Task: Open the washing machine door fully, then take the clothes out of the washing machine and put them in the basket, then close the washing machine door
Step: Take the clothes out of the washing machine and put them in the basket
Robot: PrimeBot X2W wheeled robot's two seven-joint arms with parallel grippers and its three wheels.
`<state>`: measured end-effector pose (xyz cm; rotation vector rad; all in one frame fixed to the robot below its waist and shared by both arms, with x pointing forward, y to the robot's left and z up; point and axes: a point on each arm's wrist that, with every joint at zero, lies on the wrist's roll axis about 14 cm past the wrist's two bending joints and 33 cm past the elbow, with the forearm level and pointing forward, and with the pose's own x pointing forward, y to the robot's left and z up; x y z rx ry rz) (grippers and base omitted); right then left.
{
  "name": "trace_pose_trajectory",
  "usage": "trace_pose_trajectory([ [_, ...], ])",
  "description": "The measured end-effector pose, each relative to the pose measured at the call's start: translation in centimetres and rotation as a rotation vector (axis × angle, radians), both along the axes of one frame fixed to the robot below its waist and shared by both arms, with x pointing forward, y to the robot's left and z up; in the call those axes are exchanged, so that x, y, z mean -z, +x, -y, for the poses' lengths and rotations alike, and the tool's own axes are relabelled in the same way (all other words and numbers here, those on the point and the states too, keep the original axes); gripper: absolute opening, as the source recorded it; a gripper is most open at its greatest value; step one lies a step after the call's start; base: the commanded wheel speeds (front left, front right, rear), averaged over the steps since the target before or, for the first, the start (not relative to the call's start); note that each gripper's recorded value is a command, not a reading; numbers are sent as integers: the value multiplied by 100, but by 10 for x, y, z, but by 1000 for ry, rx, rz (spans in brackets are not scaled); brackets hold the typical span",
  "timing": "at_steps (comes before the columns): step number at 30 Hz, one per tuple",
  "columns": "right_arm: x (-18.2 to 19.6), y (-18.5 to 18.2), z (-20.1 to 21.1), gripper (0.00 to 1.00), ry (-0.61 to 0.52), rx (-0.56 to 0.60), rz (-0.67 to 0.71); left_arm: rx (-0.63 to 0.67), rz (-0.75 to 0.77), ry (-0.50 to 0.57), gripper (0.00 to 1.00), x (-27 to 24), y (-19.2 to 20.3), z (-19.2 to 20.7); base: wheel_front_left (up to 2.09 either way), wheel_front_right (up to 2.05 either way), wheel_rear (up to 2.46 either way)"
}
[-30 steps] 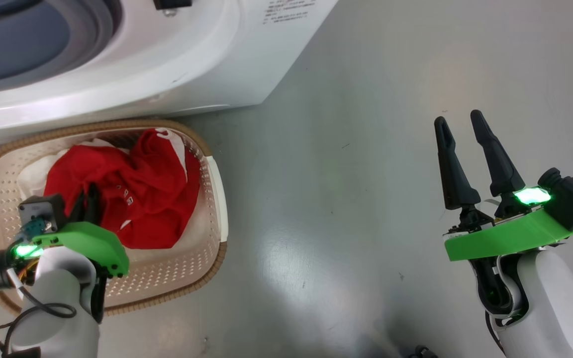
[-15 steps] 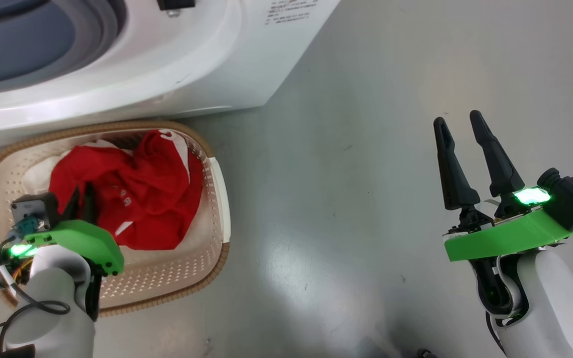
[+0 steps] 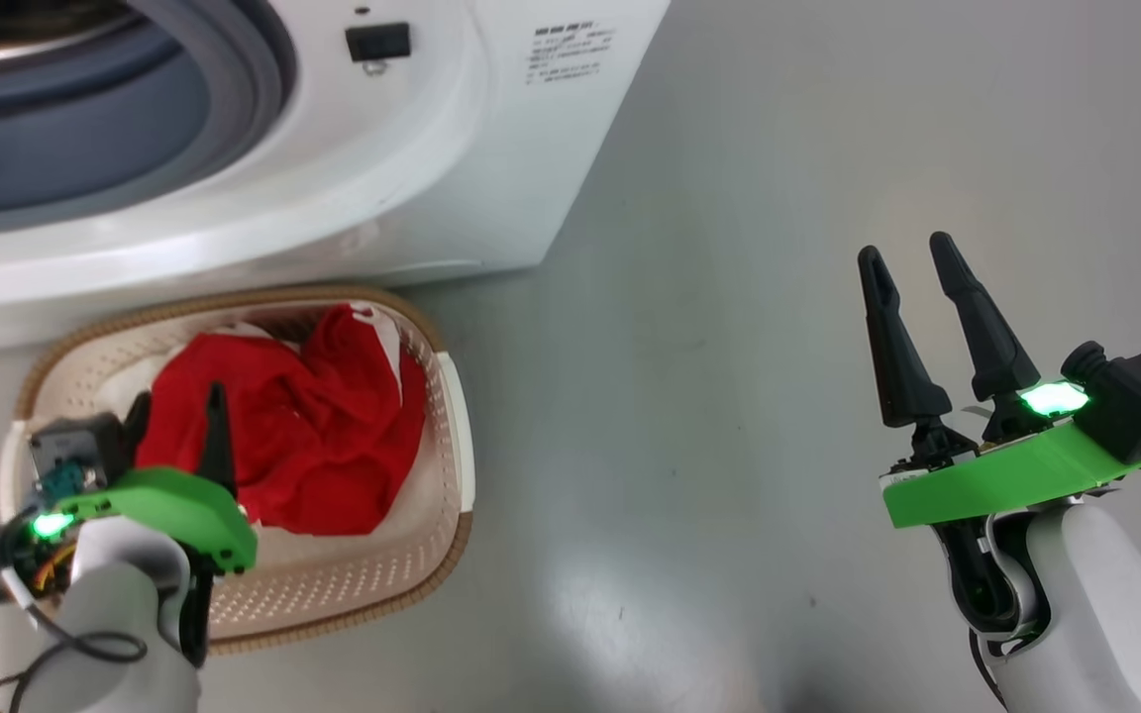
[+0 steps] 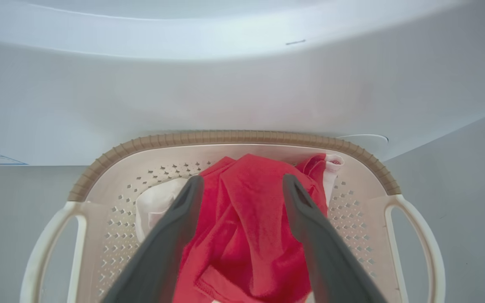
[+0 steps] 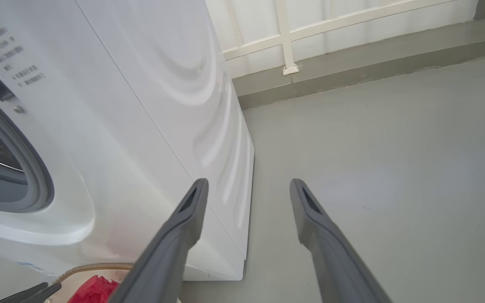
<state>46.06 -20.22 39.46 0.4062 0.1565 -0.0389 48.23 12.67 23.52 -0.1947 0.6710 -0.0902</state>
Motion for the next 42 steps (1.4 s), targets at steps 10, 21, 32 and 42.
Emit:
trace_pose_trajectory([
  [10, -24, -18, 2, 100, -3, 4, 36, 6, 113, 11, 100, -45, -4, -5, 0, 0, 0],
  [21, -49, -36, 0, 100, -1, -3, 84, 12, 269, 13, 100, -103, -9, -8, 0, 0, 0],
  [32, -67, -56, 5, 100, -13, -1, 117, 25, 429, 32, 100, -158, -22, -15, 0, 0, 0],
  [42, -76, -75, 6, 100, -11, 3, 136, 19, 589, 43, 100, -213, -38, -22, 0, 0, 0],
])
